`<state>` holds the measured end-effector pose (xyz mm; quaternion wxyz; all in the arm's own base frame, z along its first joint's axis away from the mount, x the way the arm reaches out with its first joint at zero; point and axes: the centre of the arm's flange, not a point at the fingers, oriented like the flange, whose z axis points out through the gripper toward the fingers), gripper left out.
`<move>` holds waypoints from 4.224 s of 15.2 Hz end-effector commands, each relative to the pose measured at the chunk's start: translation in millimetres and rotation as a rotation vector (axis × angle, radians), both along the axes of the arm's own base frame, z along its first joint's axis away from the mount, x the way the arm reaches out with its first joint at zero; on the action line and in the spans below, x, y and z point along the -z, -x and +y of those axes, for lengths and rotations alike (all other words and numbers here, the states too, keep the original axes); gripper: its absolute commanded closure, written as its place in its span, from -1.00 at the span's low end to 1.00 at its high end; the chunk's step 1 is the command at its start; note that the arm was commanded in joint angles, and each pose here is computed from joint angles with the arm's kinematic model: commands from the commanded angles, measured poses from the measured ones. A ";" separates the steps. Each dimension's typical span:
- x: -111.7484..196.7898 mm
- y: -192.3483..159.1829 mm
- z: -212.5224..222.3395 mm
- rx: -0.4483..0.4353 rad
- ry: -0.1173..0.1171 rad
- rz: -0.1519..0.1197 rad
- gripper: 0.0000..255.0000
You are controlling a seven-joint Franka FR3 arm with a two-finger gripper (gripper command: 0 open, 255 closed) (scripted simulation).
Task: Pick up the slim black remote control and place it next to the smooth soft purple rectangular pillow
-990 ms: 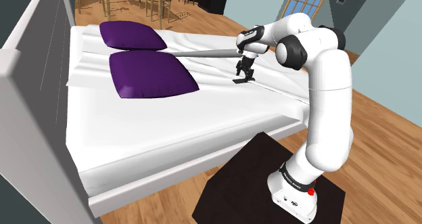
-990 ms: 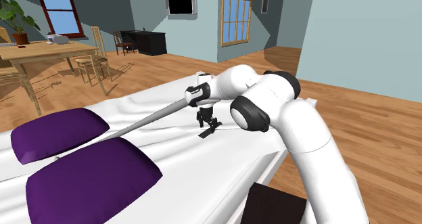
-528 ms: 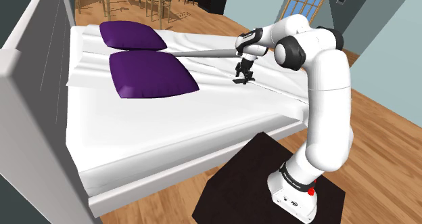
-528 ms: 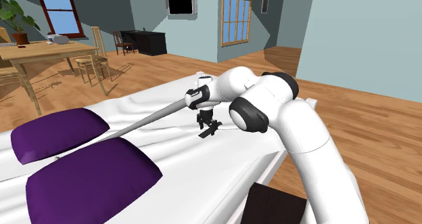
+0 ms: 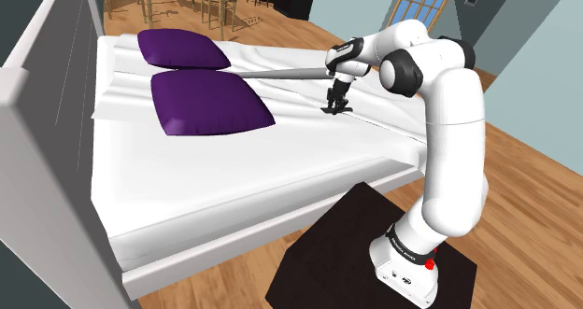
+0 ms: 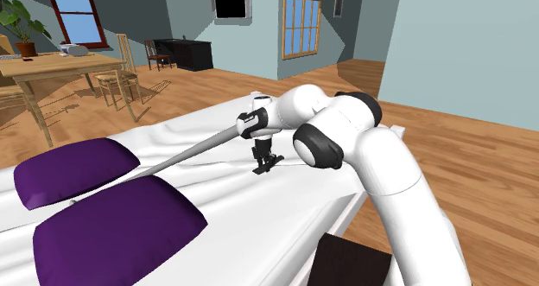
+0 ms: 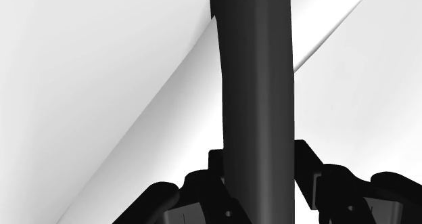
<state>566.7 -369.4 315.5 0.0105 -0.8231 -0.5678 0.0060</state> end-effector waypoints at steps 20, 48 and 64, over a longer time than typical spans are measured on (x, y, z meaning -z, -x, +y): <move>-79.7 1.7 1.1 0.003 -0.004 0.011 1.00; -188.7 6.6 93.3 0.003 -0.004 0.011 1.00; -183.4 17.1 286.1 0.003 -0.004 0.011 1.00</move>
